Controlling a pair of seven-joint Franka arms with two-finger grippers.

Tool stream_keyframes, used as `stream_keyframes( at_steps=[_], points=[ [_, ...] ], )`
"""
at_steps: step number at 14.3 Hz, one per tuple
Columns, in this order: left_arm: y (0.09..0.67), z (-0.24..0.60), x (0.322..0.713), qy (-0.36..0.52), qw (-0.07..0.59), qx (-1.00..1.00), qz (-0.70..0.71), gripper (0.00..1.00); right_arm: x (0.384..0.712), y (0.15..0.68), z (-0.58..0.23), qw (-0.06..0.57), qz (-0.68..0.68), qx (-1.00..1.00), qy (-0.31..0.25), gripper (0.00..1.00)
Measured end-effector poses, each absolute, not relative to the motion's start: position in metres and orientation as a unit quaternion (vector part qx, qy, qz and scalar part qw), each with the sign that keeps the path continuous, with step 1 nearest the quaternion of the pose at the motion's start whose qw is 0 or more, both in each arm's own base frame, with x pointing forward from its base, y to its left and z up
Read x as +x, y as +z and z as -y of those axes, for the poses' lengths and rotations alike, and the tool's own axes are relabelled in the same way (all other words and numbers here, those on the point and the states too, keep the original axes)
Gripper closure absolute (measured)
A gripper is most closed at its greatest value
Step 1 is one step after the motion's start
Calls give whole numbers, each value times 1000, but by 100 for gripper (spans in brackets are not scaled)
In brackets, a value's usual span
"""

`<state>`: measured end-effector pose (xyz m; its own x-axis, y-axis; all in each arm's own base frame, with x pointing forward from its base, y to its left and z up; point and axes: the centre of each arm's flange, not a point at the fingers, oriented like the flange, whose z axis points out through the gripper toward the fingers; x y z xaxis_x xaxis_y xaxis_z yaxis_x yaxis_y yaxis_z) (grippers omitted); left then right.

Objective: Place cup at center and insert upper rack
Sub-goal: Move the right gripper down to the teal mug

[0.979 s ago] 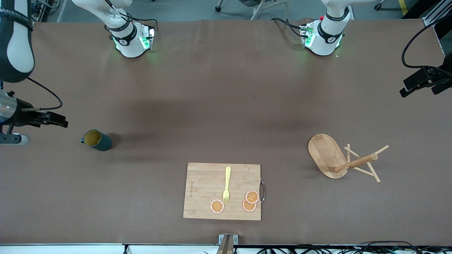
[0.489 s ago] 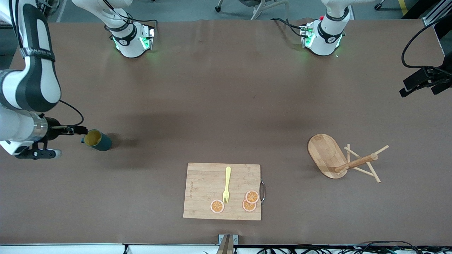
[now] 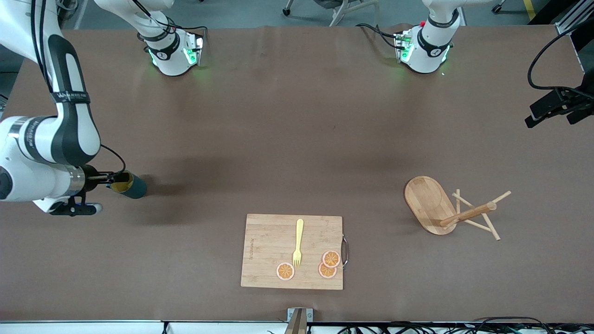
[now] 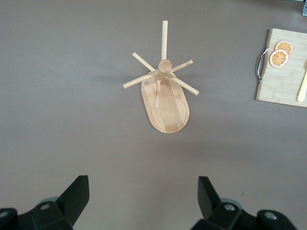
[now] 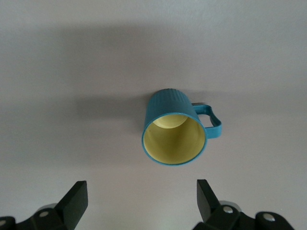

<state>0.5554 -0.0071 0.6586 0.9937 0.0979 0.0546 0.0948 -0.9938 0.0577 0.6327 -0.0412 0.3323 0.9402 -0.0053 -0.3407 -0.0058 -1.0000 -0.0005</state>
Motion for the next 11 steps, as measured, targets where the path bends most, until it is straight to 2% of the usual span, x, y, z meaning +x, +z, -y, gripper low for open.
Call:
stream_keyframes(
  at_steps=[5,11],
  points=[
    [659,7,555,29,27,998,-48,0,623,296,31,-1,6,-984,179,0],
    [659,7,555,29,27,998,-48,0,620,289,30,-1,6,-983,181,0]
  ],
)
